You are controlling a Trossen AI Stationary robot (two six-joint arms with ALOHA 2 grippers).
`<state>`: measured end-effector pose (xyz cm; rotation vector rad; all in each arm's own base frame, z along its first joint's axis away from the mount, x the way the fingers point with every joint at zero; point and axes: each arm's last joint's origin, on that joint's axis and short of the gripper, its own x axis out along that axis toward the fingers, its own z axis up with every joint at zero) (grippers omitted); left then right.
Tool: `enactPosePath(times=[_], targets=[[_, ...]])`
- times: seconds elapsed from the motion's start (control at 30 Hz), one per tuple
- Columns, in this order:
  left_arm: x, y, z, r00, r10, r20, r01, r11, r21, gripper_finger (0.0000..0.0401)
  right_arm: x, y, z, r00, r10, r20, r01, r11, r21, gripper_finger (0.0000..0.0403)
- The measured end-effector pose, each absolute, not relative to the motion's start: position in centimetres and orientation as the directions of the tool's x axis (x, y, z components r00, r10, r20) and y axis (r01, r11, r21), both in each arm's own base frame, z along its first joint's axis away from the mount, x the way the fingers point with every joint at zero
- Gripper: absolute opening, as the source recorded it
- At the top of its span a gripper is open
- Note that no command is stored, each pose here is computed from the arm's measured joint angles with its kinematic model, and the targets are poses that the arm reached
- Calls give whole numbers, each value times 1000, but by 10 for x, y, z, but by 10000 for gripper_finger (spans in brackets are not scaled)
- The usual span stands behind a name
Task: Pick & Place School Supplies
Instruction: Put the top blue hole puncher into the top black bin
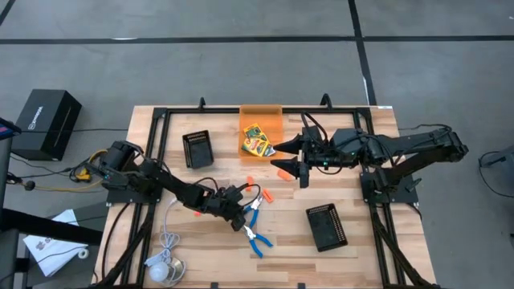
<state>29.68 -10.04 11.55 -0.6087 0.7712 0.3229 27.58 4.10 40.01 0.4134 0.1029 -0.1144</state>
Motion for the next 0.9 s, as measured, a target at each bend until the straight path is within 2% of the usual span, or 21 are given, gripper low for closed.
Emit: enactPosePath(times=[0.4,0.57,0.6,0.9], targets=[[303,-103,96,670,16,-742,-476,777,-413,97,276,38,401,989,-100,-113,137,910,392,260],[303,-104,88,650,0,-760,-476,779,-408,36,277,33,405,991,-116,-74,135,908,397,260],[303,-104,88,650,0,-760,-475,781,-406,35,278,32,406,991,-119,-67,135,910,392,260],[300,-92,112,677,12,-736,-468,779,-418,35,279,23,411,993,-117,-17,115,918,380,260]])
